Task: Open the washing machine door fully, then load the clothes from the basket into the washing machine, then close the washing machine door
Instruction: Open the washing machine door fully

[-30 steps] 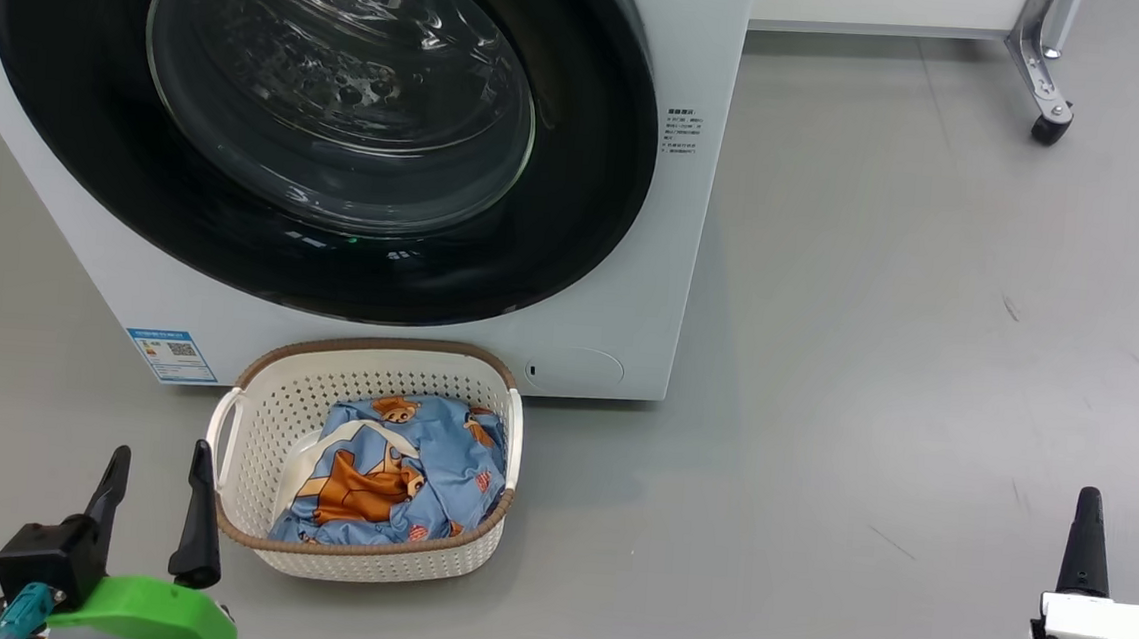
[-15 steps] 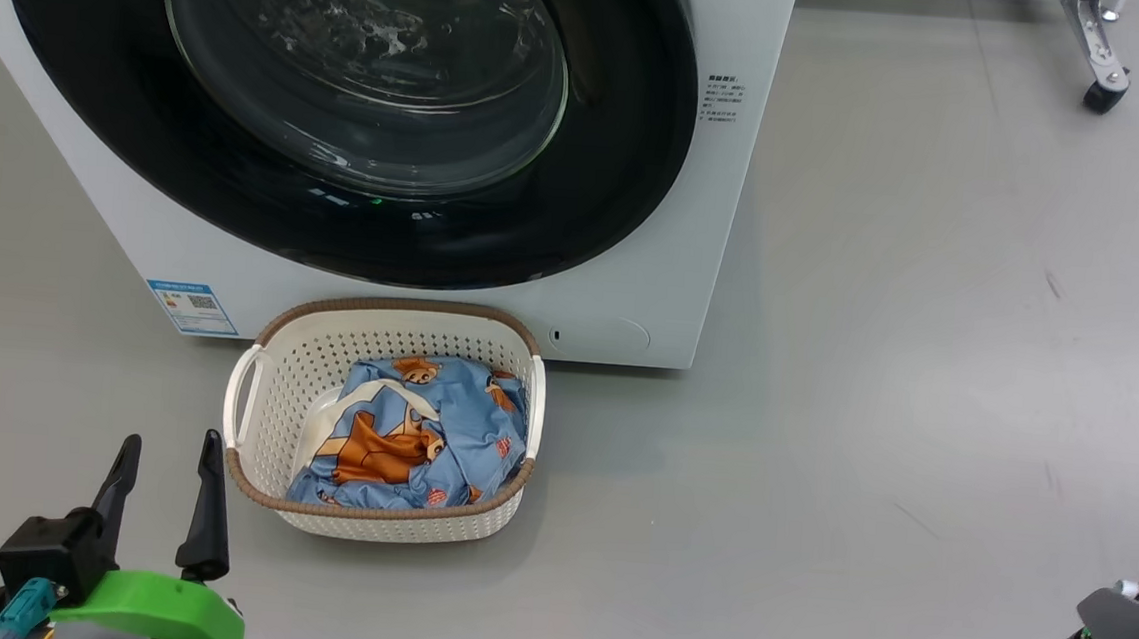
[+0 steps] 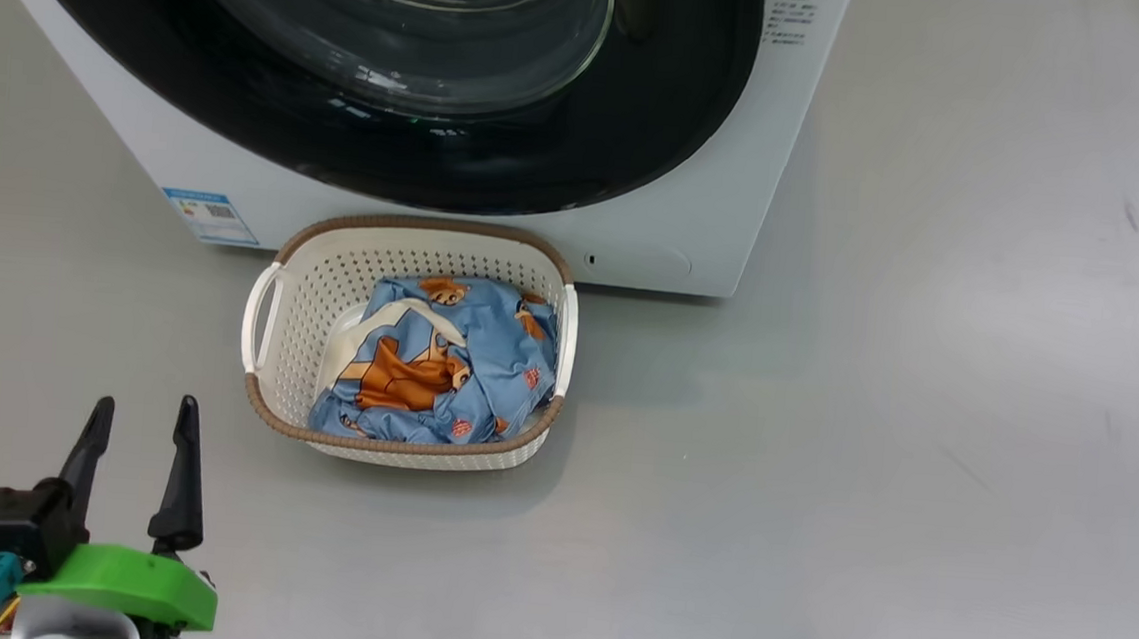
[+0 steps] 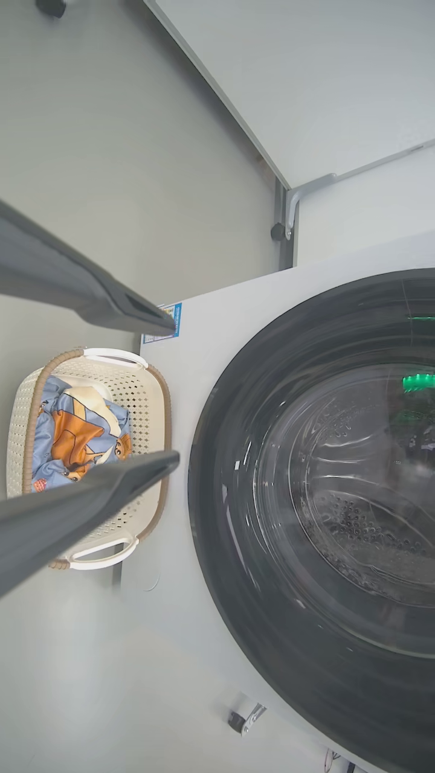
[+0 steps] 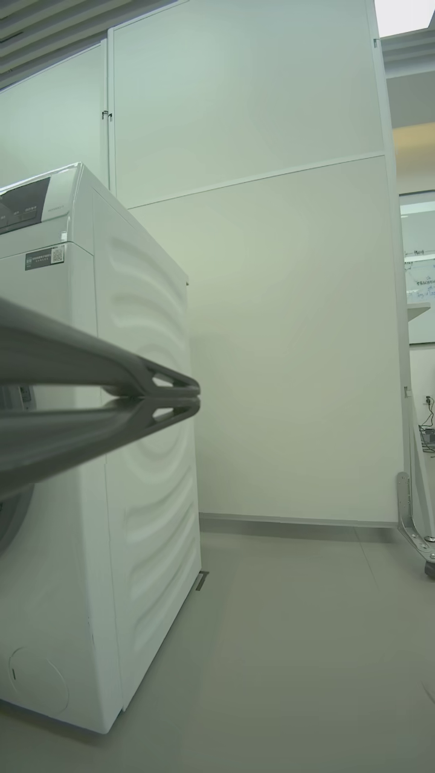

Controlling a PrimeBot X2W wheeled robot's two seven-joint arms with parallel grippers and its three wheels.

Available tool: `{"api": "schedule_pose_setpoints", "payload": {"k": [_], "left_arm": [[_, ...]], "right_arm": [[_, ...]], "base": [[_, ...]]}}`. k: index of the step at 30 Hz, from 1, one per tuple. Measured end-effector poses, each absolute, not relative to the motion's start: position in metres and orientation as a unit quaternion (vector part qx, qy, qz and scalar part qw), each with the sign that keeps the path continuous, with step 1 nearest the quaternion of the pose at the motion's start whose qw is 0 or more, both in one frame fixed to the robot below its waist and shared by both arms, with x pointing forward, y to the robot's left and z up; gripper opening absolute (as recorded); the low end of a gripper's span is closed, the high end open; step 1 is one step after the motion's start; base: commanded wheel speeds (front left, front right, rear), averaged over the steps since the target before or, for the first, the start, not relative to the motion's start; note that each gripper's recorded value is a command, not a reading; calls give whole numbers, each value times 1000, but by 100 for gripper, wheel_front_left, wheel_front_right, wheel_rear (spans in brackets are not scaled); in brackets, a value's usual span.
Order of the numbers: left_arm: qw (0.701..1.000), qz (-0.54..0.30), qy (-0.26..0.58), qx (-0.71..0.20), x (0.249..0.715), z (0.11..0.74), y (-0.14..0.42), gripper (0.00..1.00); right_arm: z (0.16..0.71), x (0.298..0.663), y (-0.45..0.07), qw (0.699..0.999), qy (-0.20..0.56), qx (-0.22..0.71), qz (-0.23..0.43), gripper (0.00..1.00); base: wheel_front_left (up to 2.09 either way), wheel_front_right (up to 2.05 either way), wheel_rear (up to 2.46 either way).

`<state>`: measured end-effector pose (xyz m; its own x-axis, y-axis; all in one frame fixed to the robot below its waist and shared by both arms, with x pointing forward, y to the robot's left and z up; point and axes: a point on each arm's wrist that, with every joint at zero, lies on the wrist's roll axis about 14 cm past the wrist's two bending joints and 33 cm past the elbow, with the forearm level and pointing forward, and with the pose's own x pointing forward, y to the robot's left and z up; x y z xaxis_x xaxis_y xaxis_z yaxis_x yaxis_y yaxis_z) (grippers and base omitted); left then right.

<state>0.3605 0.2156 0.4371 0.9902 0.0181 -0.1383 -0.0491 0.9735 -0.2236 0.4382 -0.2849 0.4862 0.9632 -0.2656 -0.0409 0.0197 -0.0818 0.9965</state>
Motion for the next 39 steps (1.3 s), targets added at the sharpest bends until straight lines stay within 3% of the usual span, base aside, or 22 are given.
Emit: {"api": "schedule_pose_setpoints", "payload": {"k": [8,16,32,39], "left_arm": [[991,33,80,-103,365,429,230,100],[989,42,102,-103,367,414,235,100],[978,121,103,-135,365,404,268,100],[976,132,110,-134,360,400,271,100]], "right_arm": [[482,475,-278,685,-52,723,-72,0],[507,527,-254,696,-38,717,8,0],[536,597,-116,693,75,684,216,0],[538,610,-92,692,98,669,253,0]], "base": [[0,0,0],[0,0,0],[0,0,0],[0,0,0]]}}
